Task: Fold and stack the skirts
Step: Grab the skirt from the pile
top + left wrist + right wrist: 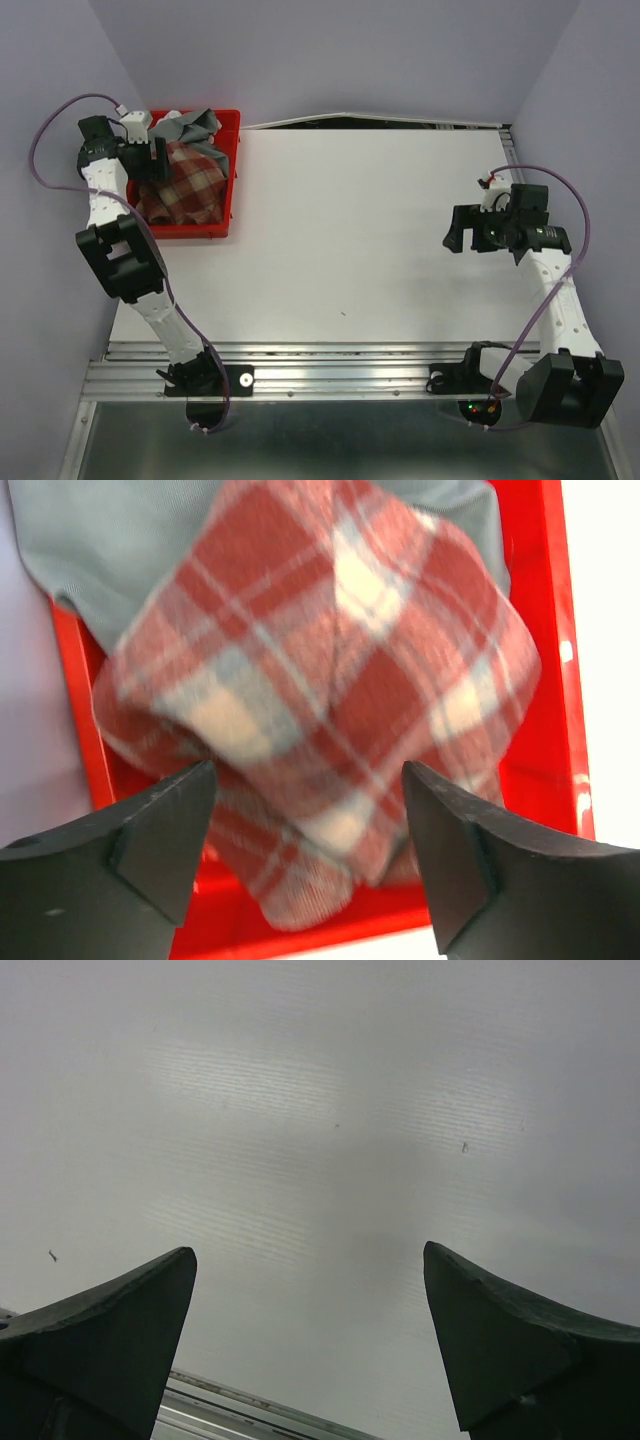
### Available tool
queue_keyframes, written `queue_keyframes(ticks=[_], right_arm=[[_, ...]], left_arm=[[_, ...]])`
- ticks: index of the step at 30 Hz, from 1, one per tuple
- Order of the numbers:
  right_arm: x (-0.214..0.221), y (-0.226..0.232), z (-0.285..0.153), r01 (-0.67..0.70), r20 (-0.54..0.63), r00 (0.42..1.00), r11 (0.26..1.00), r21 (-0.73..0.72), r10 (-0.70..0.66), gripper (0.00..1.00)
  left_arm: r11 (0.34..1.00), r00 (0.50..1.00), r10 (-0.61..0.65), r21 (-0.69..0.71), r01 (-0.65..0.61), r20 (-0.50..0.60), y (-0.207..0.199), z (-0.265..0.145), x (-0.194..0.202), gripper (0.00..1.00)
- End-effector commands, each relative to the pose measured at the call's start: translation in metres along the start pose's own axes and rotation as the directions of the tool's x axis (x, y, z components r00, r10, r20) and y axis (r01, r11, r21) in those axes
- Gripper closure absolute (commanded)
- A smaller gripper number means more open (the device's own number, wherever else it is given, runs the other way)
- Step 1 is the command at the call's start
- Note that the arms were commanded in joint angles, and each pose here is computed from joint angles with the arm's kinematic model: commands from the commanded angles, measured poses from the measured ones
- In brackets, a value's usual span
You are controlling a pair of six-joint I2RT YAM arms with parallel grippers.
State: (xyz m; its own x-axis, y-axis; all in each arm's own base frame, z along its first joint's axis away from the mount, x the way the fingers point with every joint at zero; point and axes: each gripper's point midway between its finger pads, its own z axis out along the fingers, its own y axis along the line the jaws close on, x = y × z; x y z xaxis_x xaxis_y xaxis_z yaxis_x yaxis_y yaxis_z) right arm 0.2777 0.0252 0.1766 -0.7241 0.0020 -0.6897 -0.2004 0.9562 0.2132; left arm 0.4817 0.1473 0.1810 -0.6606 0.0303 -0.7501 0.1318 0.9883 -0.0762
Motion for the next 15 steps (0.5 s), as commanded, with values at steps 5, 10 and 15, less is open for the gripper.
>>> queue_keyframes(ticks=[5,10,15], right_arm=[[-0.008,-0.010,0.005,0.054,-0.002,0.999,0.998,0.038,-0.054,0.00],[-0.011,-0.013,0.005,0.051,-0.005,0.999,0.998,0.048,-0.051,0.00],[-0.015,-0.008,0.002,0.051,0.013,0.999,0.998,0.031,-0.051,0.00]], left_arm=[[0.997,0.994,-0.038,0.072,0.031,0.104,0.005,0.028,-0.022,0.28],[0.991,0.991,-0.039,0.133,0.022,0.125,-0.009,0.022,-0.027,0.61],[0.996,0.977,-0.032,0.086,0.014,0.209,-0.022,-0.030,-0.061,1.00]])
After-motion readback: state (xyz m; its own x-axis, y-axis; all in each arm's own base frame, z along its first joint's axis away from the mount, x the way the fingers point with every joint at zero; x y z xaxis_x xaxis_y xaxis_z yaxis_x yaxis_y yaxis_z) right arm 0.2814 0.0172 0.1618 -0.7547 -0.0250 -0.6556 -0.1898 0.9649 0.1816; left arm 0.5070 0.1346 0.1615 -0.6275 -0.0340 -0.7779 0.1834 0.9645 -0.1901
